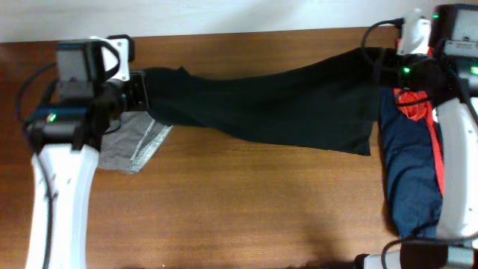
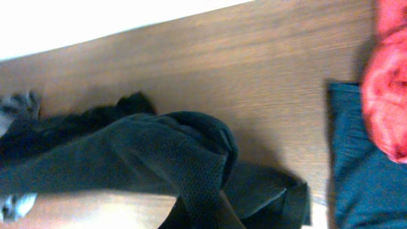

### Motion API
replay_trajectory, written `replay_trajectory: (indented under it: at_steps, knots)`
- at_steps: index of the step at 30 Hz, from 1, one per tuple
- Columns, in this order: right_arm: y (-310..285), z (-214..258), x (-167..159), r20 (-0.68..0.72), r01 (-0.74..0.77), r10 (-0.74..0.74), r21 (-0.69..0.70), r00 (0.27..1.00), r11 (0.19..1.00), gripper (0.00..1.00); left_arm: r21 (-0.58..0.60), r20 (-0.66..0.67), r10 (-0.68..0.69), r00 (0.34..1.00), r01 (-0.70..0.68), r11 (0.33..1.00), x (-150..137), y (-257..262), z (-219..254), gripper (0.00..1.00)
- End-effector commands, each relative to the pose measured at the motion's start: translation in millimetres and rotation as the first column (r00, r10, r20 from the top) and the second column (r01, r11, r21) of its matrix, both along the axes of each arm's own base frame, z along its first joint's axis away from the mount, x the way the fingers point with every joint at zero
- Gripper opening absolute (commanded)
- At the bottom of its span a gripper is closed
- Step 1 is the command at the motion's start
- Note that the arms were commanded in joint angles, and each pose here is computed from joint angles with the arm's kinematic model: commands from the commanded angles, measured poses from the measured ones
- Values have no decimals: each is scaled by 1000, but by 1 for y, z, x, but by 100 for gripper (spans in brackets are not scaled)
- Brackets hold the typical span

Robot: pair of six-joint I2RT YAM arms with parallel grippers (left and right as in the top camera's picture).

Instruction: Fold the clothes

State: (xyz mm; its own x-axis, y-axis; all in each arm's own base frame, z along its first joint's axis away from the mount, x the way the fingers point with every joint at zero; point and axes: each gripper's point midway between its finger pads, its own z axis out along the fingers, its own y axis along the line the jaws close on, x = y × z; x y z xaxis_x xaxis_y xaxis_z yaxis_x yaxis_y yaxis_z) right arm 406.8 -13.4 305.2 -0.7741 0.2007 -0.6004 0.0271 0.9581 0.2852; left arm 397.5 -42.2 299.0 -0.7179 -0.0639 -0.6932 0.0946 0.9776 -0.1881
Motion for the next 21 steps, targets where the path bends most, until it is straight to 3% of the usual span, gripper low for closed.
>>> replay_trajectory:
  at_steps: [1,11,18,21]
  knots:
    - [-32,40,-19,90,158,-155,-28,984,987,4,60,200,-53,978,42,997,-30,1,70,0]
    - [-38,129,-86,346,234,-206,-40,915,971,4,116,576,-90,812,28,993,-125,3,187,0]
    - [-32,167,-127,471,268,-219,-39,854,963,4,187,736,-139,663,-2,982,-181,5,236,0]
    - [-28,174,-139,493,269,-216,-39,843,962,5,188,764,-140,629,-10,982,-192,6,245,0]
